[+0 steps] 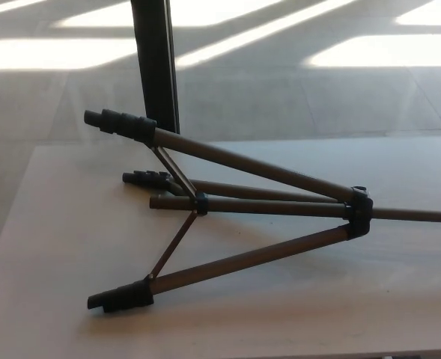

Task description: Use both hands of the robot to pick up the tripod lying in the middle of the desk and make it stand upright on the desk

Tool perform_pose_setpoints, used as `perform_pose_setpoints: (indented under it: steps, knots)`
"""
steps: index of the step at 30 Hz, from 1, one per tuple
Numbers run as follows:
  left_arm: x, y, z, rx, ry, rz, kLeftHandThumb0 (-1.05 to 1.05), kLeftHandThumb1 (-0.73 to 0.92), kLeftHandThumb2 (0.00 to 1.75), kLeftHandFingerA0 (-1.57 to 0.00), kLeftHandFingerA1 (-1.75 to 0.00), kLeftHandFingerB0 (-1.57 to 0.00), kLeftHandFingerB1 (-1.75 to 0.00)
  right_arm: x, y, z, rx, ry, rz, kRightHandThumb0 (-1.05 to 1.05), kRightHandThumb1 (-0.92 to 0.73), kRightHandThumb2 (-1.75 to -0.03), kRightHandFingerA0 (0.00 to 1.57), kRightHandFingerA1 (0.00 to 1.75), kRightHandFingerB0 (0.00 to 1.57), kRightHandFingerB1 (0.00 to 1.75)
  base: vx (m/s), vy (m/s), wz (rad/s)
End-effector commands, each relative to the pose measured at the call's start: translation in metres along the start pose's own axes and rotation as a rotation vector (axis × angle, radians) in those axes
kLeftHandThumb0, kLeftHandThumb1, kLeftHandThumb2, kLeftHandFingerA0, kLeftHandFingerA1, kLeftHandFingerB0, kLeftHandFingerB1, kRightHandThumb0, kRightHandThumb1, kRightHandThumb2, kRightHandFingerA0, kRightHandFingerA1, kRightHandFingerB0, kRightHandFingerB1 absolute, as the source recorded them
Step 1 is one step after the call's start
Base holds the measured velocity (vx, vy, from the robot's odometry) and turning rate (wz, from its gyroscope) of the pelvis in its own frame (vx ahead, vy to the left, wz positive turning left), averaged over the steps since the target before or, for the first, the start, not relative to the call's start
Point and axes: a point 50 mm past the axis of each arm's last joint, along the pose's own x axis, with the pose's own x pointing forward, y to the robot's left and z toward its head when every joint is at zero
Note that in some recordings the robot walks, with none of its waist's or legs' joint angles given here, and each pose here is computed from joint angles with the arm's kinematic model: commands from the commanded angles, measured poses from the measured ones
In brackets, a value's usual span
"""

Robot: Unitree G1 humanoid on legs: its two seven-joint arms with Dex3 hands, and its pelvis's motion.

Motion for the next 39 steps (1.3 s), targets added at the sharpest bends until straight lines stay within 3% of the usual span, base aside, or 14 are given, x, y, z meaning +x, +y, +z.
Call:
perform_pose_setpoints:
  steps: [1, 5, 6, 7, 10, 11, 13, 15, 27, 28, 29, 30, 34, 39]
  knots:
    - [-0.002, 0.009, 0.003, -0.108, 0.006, -0.058, -0.72, 0.63, 0.59, -0.58, -0.73, -0.49, -0.56, -0.004, -0.014, 0.007, 0.083, -0.060, 0.019, -0.71, -0.60, -0.94, 0.26, 0.56, 0.16, 0.46, 0.00, 0.000, 0.00]
    - [-0.002, 0.006, 0.006, -0.135, -0.013, -0.074, -0.73, 0.63, 0.59, -0.58, -0.76, -0.54, -0.55, -0.007, -0.020, 0.014, 0.230, -0.076, 0.010, -0.72, -0.56, -0.91, 0.24, 0.56, 0.12, 0.44, 0.00, 0.000, 0.00]
    - [-0.002, 0.005, 0.018, -0.136, -0.061, -0.070, -0.74, 0.65, 0.59, -0.61, -0.72, -0.56, -0.55, -0.013, -0.029, 0.027, 0.278, -0.152, 0.015, -0.72, -0.78, -0.63, 0.35, 0.49, 0.19, 0.29, 0.00, 0.000, 0.00]
    - [-0.002, 0.004, 0.026, -0.187, -0.101, -0.066, -0.72, 0.64, 0.59, -0.61, -0.74, -0.53, -0.57, -0.017, -0.033, 0.035, 0.290, -0.193, 0.011, -0.73, -0.64, -0.95, 0.26, 0.55, 0.12, 0.43, 0.00, 0.000, 0.00]
    - [-0.004, 0.002, 0.057, -0.229, -0.221, -0.054, -0.72, 0.61, 0.59, -0.71, -0.71, -0.58, -0.55, -0.027, -0.040, 0.055, 0.318, -0.266, -0.024, -0.73, -0.64, -0.95, 0.35, 0.57, 0.16, 0.44, 0.00, 0.000, 0.00]
    - [-0.007, 0.004, 0.077, -0.208, -0.296, -0.067, -0.76, 0.47, 0.77, -0.67, -0.67, -0.58, -0.56, -0.034, -0.040, 0.072, 0.336, -0.311, -0.008, -0.72, -0.77, -0.63, 0.43, 0.49, 0.22, 0.31, 0.00, 0.000, 0.00]
    - [-0.010, 0.003, 0.091, -0.203, -0.360, -0.094, -0.73, 0.60, 0.59, -0.65, -0.62, -0.62, -0.48, -0.040, -0.040, 0.084, 0.303, -0.319, -0.025, -0.72, -0.76, -0.63, 0.52, 0.48, 0.29, 0.32, 0.00, 0.000, 0.00]
    - [-0.016, 0.001, 0.113, -0.232, -0.404, -0.130, -0.71, 0.59, 0.59, -0.67, -0.58, -0.69, -0.44, -0.050, -0.040, 0.105, 0.257, -0.340, 0.021, -0.84, -0.65, -0.99, 0.53, 0.62, 0.30, 0.47, 0.00, 0.000, 0.00]
    - [-0.102, -0.026, 0.242, -0.058, -1.017, -0.277, -0.62, 0.56, 0.60, -0.55, -0.52, -0.47, -0.45, -0.139, 0.001, 0.198, -0.058, -0.700, 0.138, -0.79, -0.62, -0.98, 0.55, 0.63, 0.33, 0.51, 0.00, 0.000, 0.00]
    - [-0.120, -0.030, 0.257, -0.018, -1.081, -0.287, -0.62, 0.59, 0.58, -0.50, -0.55, -0.43, -0.45, -0.152, 0.011, 0.210, -0.050, -0.786, 0.176, -0.74, -0.74, -0.62, 0.59, 0.59, 0.43, 0.41, 0.00, 0.000, 0.00]
    - [-0.129, -0.034, 0.264, 0.005, -1.129, -0.295, -0.53, 0.43, 0.93, -0.48, -0.68, -0.26, -0.54, -0.160, 0.015, 0.217, -0.044, -0.831, 0.187, -0.72, -0.74, -0.63, 0.61, 0.61, 0.47, 0.41, 0.00, 0.000, 0.00]
    - [-0.137, -0.037, 0.271, 0.023, -1.168, -0.297, -0.64, 0.60, 0.58, -0.47, -0.57, -0.39, -0.46, -0.168, 0.020, 0.224, -0.037, -0.890, 0.196, -0.70, -0.74, -0.62, 0.63, 0.62, 0.50, 0.43, 0.00, 0.000, 0.00]
    - [-0.164, -0.045, 0.292, 0.071, -1.274, -0.331, -0.64, 0.64, 0.60, -0.49, -0.49, -0.42, -0.37, -0.190, 0.038, 0.240, -0.022, -1.065, 0.223, -0.71, -0.71, -0.62, 0.78, 0.54, 0.64, 0.41, 0.00, 0.000, 0.00]
    - [-0.199, -0.065, 0.319, 0.180, -1.416, -0.390, -0.65, 0.66, 0.61, -0.42, -0.63, -0.37, -0.46, -0.200, 0.072, 0.253, -0.002, -1.166, 0.375, -0.65, -0.81, -0.64, 0.61, 0.73, 0.45, 0.51, 0.00, 0.000, 0.00]
